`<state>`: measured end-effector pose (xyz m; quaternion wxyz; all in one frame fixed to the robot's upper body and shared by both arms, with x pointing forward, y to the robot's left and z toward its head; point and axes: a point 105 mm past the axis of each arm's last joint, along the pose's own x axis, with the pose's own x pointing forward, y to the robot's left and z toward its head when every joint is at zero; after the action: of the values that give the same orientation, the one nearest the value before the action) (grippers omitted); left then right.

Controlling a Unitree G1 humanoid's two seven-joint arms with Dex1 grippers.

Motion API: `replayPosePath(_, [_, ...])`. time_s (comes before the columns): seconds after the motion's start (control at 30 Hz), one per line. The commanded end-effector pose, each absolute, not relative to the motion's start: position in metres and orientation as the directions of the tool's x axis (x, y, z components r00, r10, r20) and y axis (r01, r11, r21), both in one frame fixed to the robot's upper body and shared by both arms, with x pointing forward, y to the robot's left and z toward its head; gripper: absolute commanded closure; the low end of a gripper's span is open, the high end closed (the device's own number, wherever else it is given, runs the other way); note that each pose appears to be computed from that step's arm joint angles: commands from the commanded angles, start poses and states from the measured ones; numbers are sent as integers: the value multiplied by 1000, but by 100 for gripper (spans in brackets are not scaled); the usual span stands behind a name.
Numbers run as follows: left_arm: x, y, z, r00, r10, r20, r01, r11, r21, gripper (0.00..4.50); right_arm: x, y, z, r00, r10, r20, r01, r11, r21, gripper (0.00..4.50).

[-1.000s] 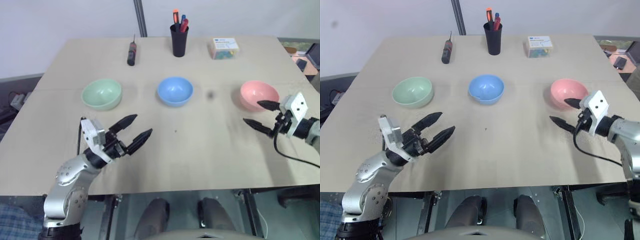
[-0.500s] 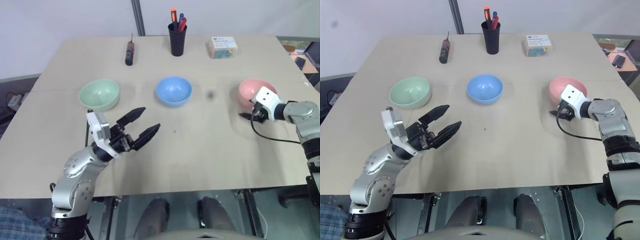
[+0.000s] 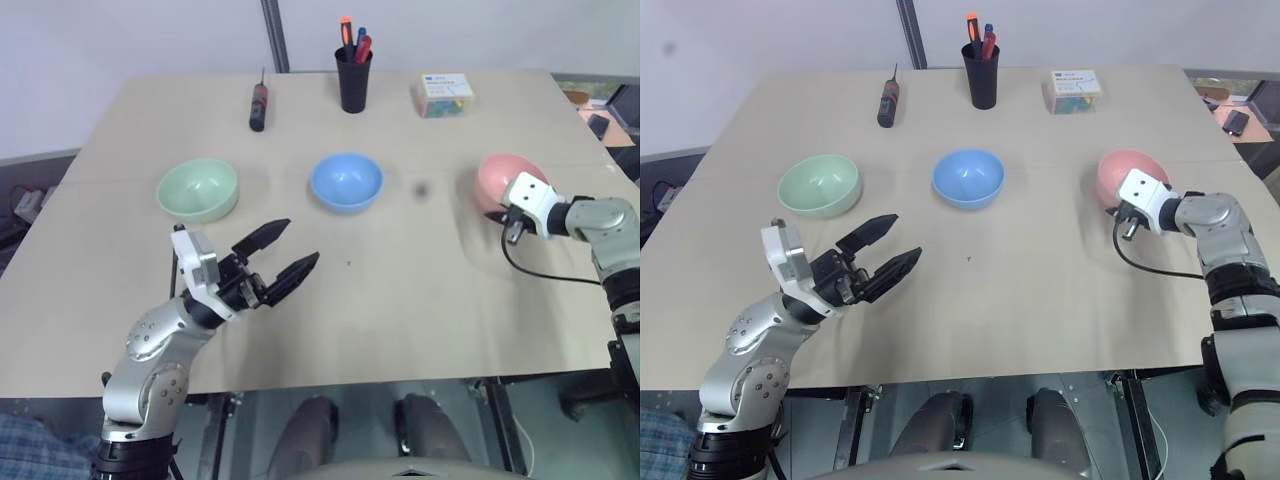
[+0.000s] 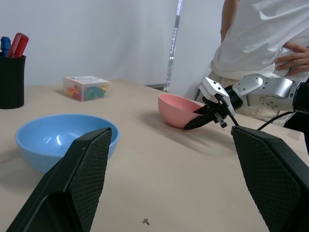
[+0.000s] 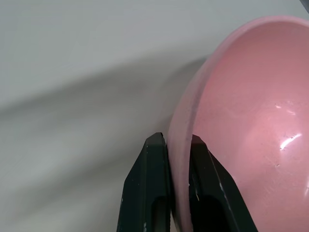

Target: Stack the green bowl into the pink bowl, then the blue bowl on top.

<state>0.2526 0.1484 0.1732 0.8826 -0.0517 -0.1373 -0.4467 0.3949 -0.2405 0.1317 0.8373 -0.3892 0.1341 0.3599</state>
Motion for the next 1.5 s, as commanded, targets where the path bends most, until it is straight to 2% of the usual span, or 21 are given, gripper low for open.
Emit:
replayPosePath(0.03, [251, 155, 178, 565, -773, 288, 791, 606, 77, 30, 371, -200, 147, 582, 636, -507, -782, 268, -562, 447])
replayPosePath(0.13, [252, 165, 169, 593, -764, 255, 775, 627, 79, 30, 335, -155, 161, 432, 736, -522, -824, 86, -561, 447])
replayPosePath(0.23, [254, 169, 164, 599, -765, 237, 771, 631, 88, 30, 317, -133, 162, 381, 736, -559, -819, -11, -573, 447])
replayPosePath(0.3, [256, 171, 163, 599, -768, 227, 772, 629, 91, 30, 294, -101, 155, 300, 753, -585, -784, -155, -601, 447])
replayPosePath(0.37, [258, 173, 165, 598, -769, 226, 772, 628, 92, 30, 280, -77, 154, 255, 776, -578, -760, -209, -616, 447])
replayPosePath(0.47, [259, 174, 166, 597, -770, 225, 773, 627, 96, 30, 275, -64, 150, 257, 770, -585, -729, -243, -640, 447])
replayPosePath(0.5, [259, 174, 166, 596, -771, 224, 773, 627, 97, 30, 275, -62, 148, 259, 763, -593, -722, -255, -643, 389])
replayPosePath(0.57, [259, 174, 166, 596, -771, 223, 773, 626, 99, 30, 276, -57, 146, 275, 751, -600, -703, -269, -659, 349])
replayPosePath(0.67, [260, 175, 166, 596, -772, 223, 773, 626, 100, 30, 277, -53, 146, 292, 748, -596, -696, -261, -669, 203])
replayPosePath(0.8, [261, 174, 167, 592, -775, 221, 776, 622, 103, 30, 280, -57, 147, 311, 736, -602, -691, -260, -675, 40])
replayPosePath(0.83, [261, 174, 167, 591, -777, 217, 777, 621, 106, 30, 280, -57, 152, 310, 745, -591, -697, -245, -674, 4])
replayPosePath(1.0, [280, 186, 177, 677, -715, 174, 708, 697, 113, 30, 271, -64, 191, 262, 847, -462, -795, -82, -601, 4])
replayPosePath(1.2, [306, 207, 195, 793, -607, 56, 588, 786, 194, 30, 273, -93, 253, 300, 952, -68, -874, 246, -418, 4])
replayPosePath(1.33, [328, 248, 194, 910, -412, -47, 411, 878, 244, 30, 267, -125, 278, 340, 929, 145, -863, 370, -344, 4])
replayPosePath(1.4, [335, 273, 188, 942, -318, -106, 335, 899, 281, 30, 264, -139, 279, 367, 913, 177, -855, 406, -322, 4])
replayPosePath(1.5, [339, 299, 177, 952, -239, -193, 293, 895, 336, 30, 260, -154, 268, 402, 907, 124, -846, 420, -328, 4])
